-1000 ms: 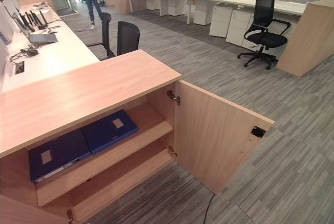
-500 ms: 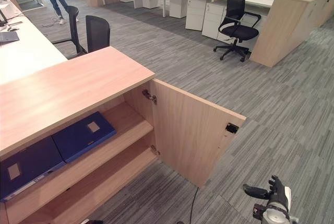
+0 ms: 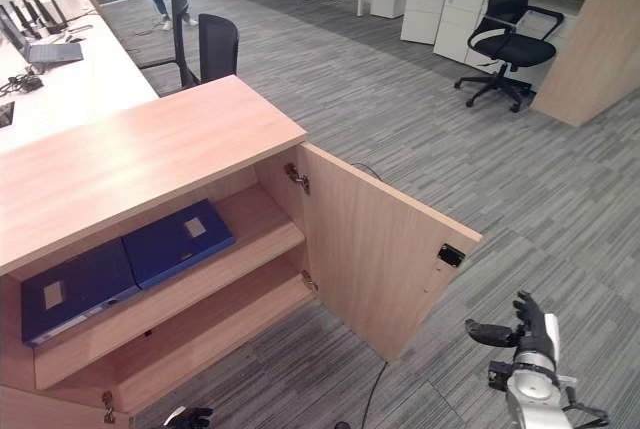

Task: Put the empty folder in the office cabinet

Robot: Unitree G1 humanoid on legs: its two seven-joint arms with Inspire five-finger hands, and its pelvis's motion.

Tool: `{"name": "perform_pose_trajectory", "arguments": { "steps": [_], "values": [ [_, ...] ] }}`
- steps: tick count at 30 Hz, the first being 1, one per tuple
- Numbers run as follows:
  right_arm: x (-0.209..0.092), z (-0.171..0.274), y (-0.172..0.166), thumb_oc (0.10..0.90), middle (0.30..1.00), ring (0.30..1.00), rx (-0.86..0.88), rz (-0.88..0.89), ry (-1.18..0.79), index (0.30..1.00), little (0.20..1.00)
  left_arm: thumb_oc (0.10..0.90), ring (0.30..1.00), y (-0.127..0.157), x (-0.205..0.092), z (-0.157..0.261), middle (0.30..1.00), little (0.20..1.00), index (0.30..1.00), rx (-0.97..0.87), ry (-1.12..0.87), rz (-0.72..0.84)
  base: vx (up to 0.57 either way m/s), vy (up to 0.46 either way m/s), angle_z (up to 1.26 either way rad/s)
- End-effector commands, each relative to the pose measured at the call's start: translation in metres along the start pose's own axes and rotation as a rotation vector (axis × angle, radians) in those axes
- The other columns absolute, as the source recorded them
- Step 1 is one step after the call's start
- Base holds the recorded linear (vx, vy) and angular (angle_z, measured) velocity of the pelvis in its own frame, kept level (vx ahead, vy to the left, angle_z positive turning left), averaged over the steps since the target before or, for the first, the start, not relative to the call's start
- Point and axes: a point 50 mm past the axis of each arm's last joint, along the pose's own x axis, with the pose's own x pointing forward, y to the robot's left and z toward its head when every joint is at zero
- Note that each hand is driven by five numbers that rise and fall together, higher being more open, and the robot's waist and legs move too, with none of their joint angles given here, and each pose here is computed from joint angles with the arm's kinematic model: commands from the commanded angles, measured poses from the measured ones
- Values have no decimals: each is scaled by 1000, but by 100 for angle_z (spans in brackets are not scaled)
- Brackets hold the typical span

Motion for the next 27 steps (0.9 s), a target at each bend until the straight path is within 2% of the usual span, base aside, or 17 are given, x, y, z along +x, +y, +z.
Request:
{"name": "perform_pose_trajectory", "arguments": {
  "steps": [1, 6, 8, 13, 14, 17, 22, 23, 27],
  "values": [
    [13, 70, -22, 800, 900, 900, -36, -73, -296, 900, 900, 800, 900, 36, 0, -6, 900, 900, 900, 112, 27, 92, -11, -18, 15],
    [15, 100, -8, 800, 900, 900, -92, 37, -406, 900, 900, 800, 900, 31, 0, -3, 900, 900, 900, 139, 0, 67, -4, -7, 3],
    [10, 126, 15, 800, 900, 900, -109, 141, -506, 900, 900, 800, 900, 33, 0, -2, 900, 900, 900, 139, 5, 77, 0, 0, 0],
    [-4, 148, 37, 800, 900, 900, -108, 289, -617, 900, 900, 800, 900, 35, 0, -1, 900, 900, 900, 122, 2, 85, -5, -8, -3],
    [-14, 156, 49, 800, 900, 900, -137, 406, -667, 900, 900, 800, 900, 37, 0, -2, 900, 900, 900, 118, 1, 87, 0, 0, 0],
    [-30, 171, 66, 800, 900, 900, -189, 567, -746, 900, 900, 800, 900, 38, 0, -3, 900, 900, 900, 129, -4, 80, -11, -3, -4],
    [-59, 191, 95, 800, 900, 900, -163, 812, -850, 900, 900, 800, 900, 39, 0, -4, 900, 900, 900, 124, -5, 72, 0, 0, 0],
    [-59, 191, 95, 800, 900, 900, -163, 813, -850, 900, 900, 800, 900, 39, 0, -4, 900, 900, 900, 122, -5, 71, 0, 0, 0],
    [-112, 201, 126, 800, 900, 900, 43, 1231, -894, 900, 900, 800, 900, 38, 0, -5, 900, 900, 900, 122, 0, 64, -5, 2, 1]
  ]
}}
